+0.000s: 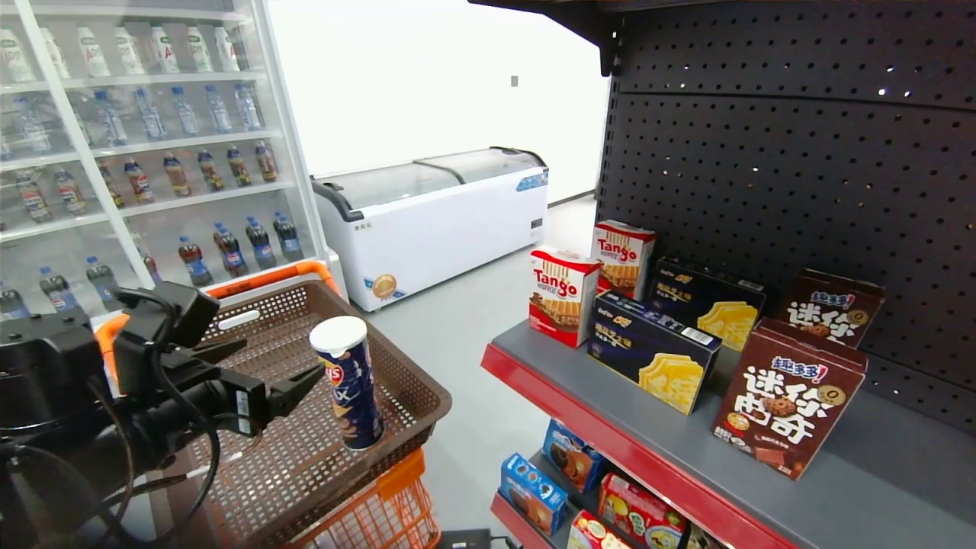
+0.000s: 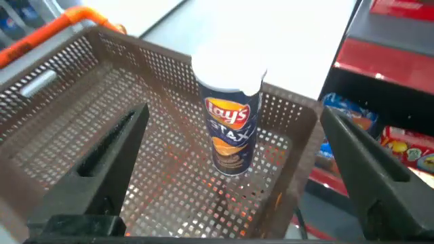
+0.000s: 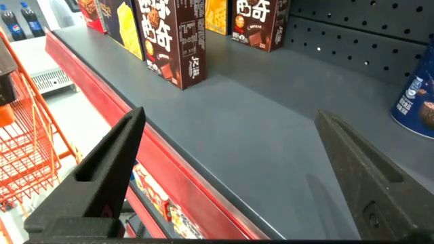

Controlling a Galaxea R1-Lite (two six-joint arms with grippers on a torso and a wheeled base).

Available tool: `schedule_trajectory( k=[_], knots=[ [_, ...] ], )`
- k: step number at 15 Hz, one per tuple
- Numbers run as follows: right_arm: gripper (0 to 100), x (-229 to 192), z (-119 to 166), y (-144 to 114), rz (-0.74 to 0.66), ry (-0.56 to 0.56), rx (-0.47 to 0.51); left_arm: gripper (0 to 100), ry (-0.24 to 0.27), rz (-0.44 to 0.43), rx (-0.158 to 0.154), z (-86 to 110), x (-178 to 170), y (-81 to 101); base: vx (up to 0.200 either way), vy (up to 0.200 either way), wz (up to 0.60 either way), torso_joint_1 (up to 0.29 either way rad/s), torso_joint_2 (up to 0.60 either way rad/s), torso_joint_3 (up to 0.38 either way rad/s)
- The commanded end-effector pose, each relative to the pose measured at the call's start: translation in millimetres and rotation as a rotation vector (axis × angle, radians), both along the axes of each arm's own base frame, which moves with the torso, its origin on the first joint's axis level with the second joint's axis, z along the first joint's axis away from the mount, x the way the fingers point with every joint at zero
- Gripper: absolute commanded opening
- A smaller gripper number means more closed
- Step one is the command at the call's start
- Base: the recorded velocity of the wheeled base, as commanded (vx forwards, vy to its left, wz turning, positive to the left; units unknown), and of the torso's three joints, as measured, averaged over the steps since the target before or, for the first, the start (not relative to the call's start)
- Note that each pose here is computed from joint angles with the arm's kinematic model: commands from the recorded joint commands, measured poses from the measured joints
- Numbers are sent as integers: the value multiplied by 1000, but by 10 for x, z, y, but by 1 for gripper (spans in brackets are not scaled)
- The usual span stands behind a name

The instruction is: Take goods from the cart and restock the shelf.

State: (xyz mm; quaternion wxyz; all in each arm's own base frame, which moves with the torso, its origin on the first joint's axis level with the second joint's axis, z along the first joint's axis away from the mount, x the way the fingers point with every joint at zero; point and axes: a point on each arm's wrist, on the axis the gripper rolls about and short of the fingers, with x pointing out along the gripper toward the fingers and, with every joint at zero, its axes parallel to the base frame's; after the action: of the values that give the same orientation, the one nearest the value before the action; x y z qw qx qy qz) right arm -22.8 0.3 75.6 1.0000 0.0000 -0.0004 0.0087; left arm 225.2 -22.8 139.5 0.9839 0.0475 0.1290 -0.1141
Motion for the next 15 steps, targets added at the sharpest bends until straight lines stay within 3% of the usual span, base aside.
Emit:
schedule_trajectory(
  k=[1, 6, 10, 15],
  knots=[
    [100, 0, 0, 0, 1, -1, 0, 100, 125, -3, 11, -367, 208, -32, 0, 0, 0, 0, 0, 0],
    [100, 0, 0, 0, 1, -1, 0, 100, 167, -3, 14, -747, 481, -58, 0, 0, 0, 0, 0, 0],
    [100, 0, 0, 0, 1, -1, 0, 100, 99, -5, 9, -865, 727, -85, 0, 0, 0, 0, 0, 0],
    [100, 0, 0, 0, 1, -1, 0, 100, 76, -5, 8, -991, 911, -103, 0, 0, 0, 0, 0, 0]
  ],
)
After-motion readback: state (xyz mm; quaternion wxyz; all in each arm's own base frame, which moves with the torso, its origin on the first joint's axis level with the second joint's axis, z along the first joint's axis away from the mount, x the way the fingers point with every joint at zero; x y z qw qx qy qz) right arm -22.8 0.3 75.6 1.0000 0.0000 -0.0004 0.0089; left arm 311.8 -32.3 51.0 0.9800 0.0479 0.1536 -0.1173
